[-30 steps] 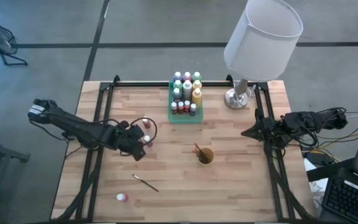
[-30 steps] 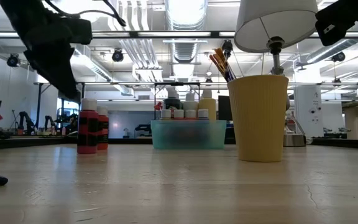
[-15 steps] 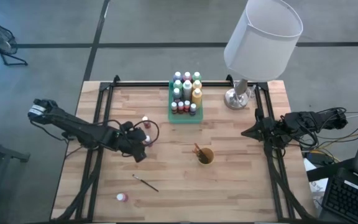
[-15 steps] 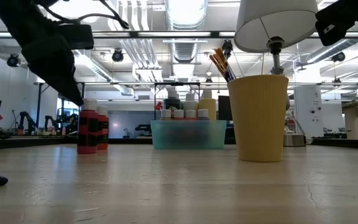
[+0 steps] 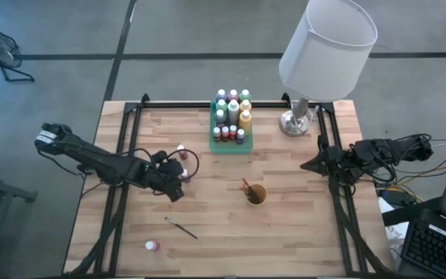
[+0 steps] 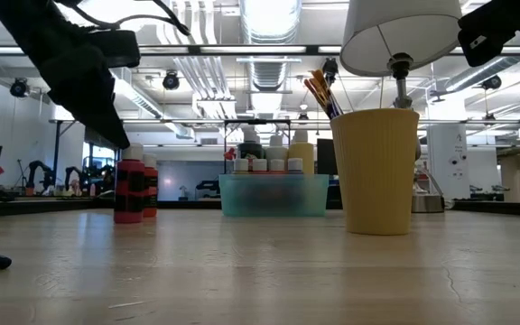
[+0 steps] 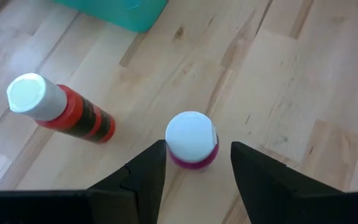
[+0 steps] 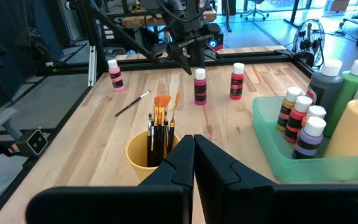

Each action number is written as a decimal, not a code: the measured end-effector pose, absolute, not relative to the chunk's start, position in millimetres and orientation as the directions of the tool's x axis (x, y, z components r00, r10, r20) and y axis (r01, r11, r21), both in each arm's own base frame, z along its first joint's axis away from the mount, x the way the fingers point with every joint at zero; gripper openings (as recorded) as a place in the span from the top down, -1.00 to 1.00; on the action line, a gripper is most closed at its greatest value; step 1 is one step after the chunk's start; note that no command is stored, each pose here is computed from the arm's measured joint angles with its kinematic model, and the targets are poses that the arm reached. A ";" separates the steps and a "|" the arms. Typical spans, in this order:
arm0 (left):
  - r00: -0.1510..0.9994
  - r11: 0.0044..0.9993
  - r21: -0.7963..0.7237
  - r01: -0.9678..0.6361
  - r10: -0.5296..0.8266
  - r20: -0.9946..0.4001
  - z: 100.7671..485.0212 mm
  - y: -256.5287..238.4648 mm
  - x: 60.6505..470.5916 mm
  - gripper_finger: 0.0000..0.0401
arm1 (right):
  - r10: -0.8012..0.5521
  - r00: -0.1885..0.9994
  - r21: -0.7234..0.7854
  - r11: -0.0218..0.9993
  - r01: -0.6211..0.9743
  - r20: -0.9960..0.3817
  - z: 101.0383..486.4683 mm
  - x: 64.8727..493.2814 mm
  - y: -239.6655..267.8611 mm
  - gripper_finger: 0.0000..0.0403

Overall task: Pick & Place Paint Supplies
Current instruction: Put the small pink paint bottle into the green bin

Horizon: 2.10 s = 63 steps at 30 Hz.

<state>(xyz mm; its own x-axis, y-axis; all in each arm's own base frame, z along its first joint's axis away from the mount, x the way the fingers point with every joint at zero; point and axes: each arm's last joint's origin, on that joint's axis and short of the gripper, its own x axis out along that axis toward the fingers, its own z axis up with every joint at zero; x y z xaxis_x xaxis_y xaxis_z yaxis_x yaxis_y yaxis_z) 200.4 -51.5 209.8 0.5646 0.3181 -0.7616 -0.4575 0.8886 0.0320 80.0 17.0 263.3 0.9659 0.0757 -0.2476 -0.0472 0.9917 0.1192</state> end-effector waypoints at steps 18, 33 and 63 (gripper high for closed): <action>0.424 0.868 -0.066 -0.492 0.173 -0.889 241.4 -66.2 185.0 0.13 | 0.076 0.966 0.119 0.992 -0.047 -0.248 263.3 79.9 17.0 0.96; 0.627 0.819 -0.387 -0.424 -0.043 -0.778 282.1 -165.1 129.0 0.50 | 0.076 0.966 0.119 0.992 -0.047 -0.248 263.3 80.0 17.0 0.96; 0.520 0.833 -0.432 -0.344 -0.214 -0.827 235.4 -209.3 67.4 0.16 | 0.076 0.966 0.119 0.992 -0.047 -0.247 263.3 79.9 17.0 0.96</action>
